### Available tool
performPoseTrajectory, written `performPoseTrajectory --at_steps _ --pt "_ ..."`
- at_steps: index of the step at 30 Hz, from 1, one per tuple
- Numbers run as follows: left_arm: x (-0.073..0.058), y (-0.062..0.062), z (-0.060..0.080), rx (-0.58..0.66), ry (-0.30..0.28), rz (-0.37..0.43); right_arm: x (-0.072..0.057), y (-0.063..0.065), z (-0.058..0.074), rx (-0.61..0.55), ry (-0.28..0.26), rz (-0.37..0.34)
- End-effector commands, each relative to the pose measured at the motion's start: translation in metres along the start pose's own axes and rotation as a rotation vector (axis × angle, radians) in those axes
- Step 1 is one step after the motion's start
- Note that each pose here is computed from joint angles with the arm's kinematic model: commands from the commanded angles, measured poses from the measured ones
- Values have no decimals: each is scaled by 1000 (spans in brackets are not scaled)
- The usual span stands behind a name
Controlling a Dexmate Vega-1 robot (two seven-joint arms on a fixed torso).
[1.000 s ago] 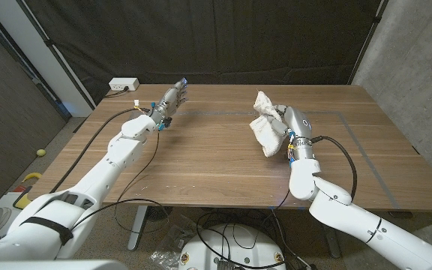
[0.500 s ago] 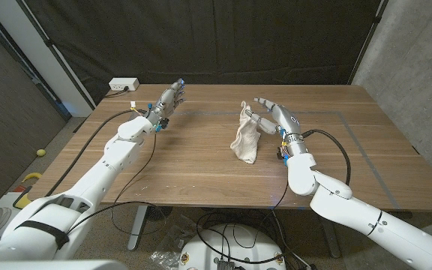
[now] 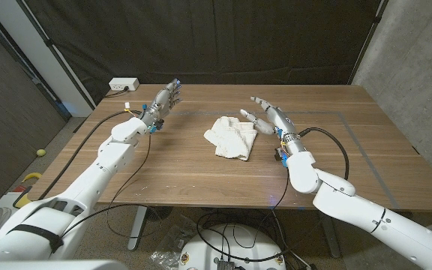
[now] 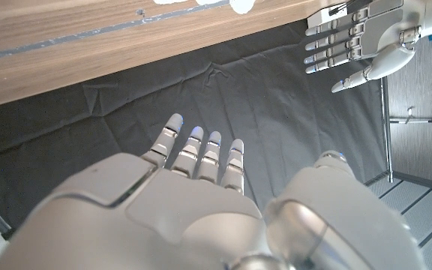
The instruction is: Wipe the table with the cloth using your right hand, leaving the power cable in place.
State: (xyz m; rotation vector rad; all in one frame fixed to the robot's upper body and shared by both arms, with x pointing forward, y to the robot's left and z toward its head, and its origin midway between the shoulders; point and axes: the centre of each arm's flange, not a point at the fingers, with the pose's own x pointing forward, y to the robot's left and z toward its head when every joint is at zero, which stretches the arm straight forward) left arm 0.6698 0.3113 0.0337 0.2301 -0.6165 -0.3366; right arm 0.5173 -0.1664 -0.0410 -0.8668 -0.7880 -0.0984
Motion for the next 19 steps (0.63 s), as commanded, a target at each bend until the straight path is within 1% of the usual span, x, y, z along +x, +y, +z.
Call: performPoseTrajectory --at_steps 1,5,7,9,16,19 --pt "-8 12 -5 -2 1 -16 4 -14 -13 109 -6 -31" --pt "-10 16 -5 -1 -1 -20 6 -18 -19 155 22 -67" --pt "-12 19 -5 -1 0 -20 7 -19 -19 167 29 -89" --pt "-14 21 -7 1 3 -18 7 -18 -17 161 32 -109" --pt "-17 25 -15 -17 19 -21 9 -16 -9 158 21 -104" --pt "-18 26 -18 -27 22 -14 11 -17 -7 166 17 -122"
